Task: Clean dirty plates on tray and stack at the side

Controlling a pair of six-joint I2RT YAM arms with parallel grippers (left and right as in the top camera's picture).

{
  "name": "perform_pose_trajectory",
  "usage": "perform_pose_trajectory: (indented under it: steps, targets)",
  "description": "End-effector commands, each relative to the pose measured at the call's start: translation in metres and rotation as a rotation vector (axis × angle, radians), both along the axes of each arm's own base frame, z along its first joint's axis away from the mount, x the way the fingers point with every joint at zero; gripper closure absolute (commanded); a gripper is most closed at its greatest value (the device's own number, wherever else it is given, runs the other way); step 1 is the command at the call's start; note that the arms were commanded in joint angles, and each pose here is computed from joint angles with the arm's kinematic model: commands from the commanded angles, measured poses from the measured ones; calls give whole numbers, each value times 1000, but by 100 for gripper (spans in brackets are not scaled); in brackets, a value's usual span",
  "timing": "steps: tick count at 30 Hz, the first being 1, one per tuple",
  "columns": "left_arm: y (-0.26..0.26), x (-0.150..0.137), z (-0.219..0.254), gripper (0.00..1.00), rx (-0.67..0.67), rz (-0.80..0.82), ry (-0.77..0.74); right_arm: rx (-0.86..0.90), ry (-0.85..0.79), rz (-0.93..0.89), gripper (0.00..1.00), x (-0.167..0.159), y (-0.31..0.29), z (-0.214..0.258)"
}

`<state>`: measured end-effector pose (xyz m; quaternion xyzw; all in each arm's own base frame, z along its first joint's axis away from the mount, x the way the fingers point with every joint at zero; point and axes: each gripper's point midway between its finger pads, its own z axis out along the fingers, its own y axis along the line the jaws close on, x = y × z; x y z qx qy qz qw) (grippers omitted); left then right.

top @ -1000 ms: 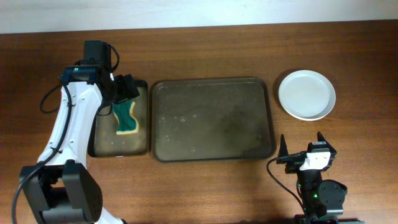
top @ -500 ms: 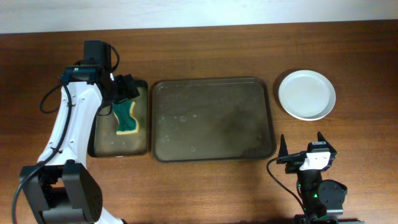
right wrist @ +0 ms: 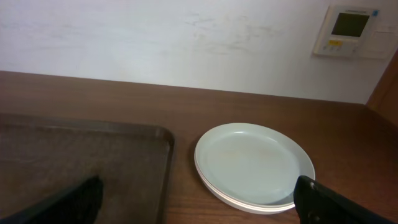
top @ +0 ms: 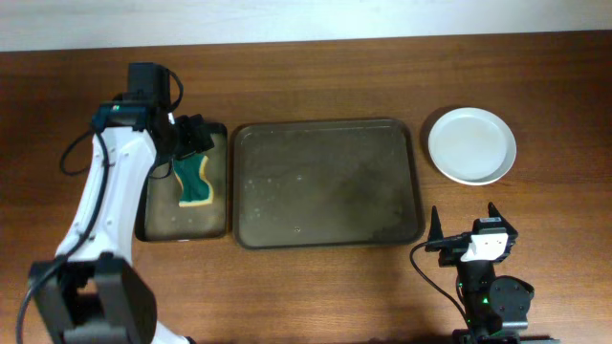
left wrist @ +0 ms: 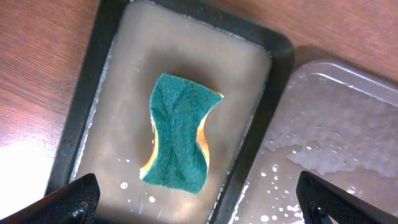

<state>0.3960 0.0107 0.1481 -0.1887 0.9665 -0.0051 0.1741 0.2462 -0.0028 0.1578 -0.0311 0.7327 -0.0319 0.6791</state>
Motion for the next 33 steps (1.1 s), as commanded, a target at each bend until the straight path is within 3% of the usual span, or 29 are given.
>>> perform_pose_trajectory:
  steps: [1,5,8,9,11,17,21,25,29,33]
  targets:
    - [0,-22,47,1,17,-51,-151,-7,2,-1,2,0,0,-2]
    - [-6,-47,54,1,36,-151,-263,-7,2,-1,2,0,0,-2]
    - [-33,-63,61,1,17,-392,-426,-7,2,-1,2,0,0,-2]
    - [-55,-78,67,1,29,-595,-580,-7,2,-1,2,0,0,-2]
    - [-60,-95,66,1,74,-664,-682,-7,2,-1,2,0,0,-2]
    - [-54,-130,60,1,193,-634,-936,-7,2,-1,1,0,0,-2]
    - [-49,-142,56,1,251,-603,-1027,-7,2,-1,2,0,0,-2]
    - [-47,-145,52,0,263,-568,-1106,-7,2,-1,2,0,0,-2]
    - [-28,-141,43,0,253,-389,-1194,-7,2,-1,2,0,0,-2]
    - [-25,-143,35,1,266,-363,-1232,-7,2,-1,2,0,0,-2]
